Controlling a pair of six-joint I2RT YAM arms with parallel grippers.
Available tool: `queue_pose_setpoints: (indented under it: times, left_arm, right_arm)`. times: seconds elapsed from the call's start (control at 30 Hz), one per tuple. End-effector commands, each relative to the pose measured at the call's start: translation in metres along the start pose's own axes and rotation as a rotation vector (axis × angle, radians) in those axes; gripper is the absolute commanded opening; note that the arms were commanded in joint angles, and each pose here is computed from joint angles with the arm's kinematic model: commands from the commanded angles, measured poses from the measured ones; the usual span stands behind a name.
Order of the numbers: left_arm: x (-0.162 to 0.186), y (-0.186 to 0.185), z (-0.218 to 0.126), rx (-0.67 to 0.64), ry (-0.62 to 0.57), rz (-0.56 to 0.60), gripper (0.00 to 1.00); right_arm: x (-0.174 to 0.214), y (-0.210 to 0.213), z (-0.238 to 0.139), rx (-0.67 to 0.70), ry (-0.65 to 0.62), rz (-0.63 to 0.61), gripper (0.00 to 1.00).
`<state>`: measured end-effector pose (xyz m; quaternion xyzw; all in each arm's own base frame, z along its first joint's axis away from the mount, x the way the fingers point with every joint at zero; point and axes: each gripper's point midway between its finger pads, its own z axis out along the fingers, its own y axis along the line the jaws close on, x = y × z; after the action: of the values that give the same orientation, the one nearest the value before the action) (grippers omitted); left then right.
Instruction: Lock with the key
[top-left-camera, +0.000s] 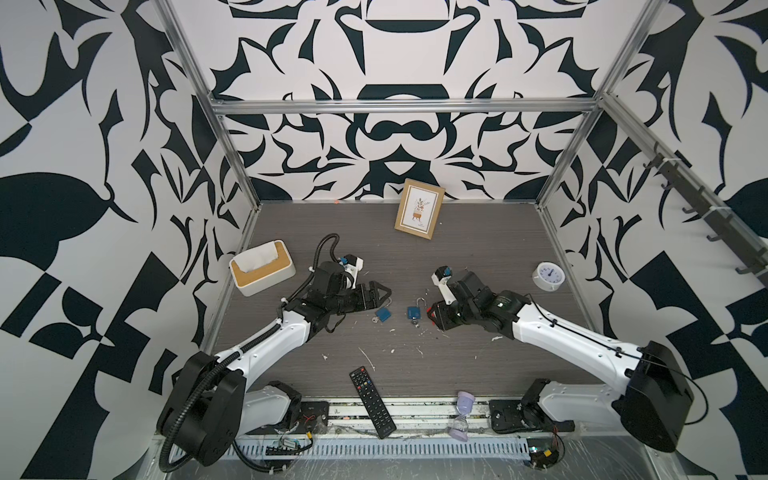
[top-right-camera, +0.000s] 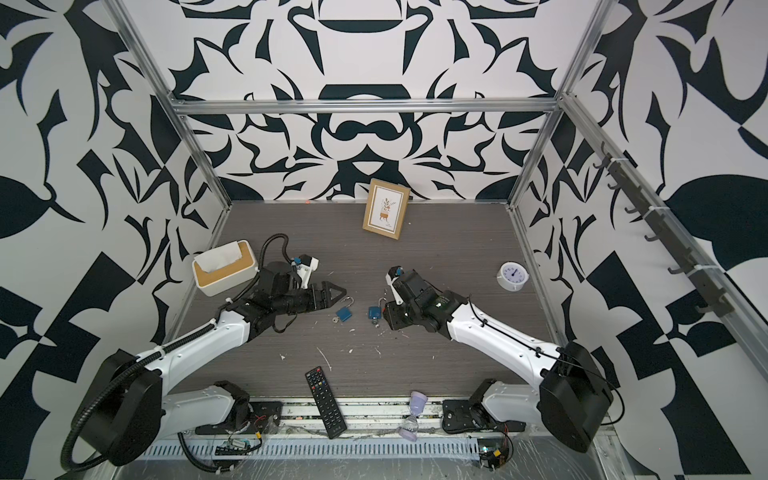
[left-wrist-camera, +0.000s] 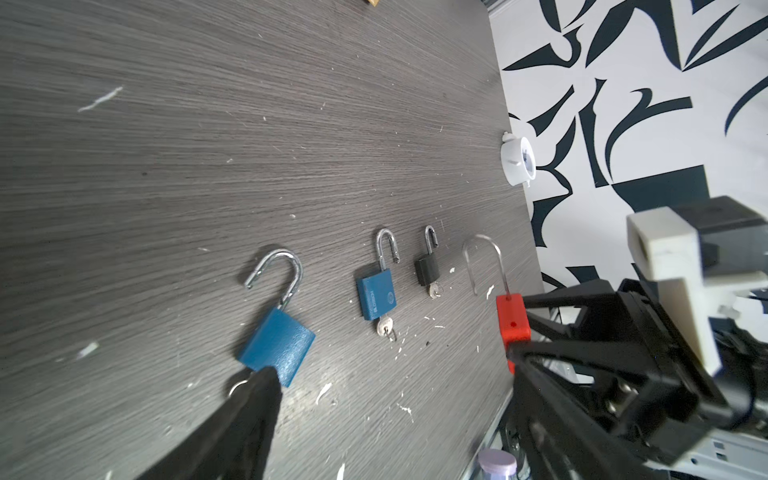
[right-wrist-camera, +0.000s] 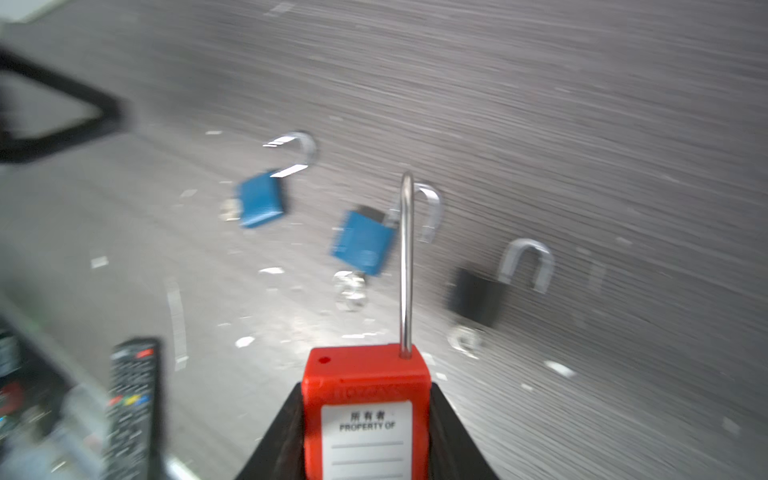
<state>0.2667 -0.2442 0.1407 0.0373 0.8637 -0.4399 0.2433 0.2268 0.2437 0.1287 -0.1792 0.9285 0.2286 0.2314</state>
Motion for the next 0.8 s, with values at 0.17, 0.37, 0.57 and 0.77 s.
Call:
queue_pose_setpoints:
  times: [0.17, 0.37, 0.57, 0.77]
  left_arm:
    - [-0.013, -0.051, 0.01, 0.343, -0.028, -0.009, 0.91]
    - [-0.018, -0.065, 0.017, 0.5, -0.031, -0.029, 0.9]
    - [-0.018, -0.078, 0.016, 0.634, -0.011, -0.052, 0.79]
    - [-0.009, -0.074, 0.016, 0.644, 0.014, -0.064, 0.75]
  right_arm:
    - [-0.029, 0.078, -0.025, -0.323, -0.033, -0.106, 0.23]
    - [-0.029, 0.09, -0.02, -0.343, -0.02, -0.112, 0.24]
    - [-0.034, 0.09, -0.018, -0.331, -0.029, -0.107, 0.25]
    - [-0.043, 0.094, -0.02, -0.339, -0.053, -0.11, 0.26]
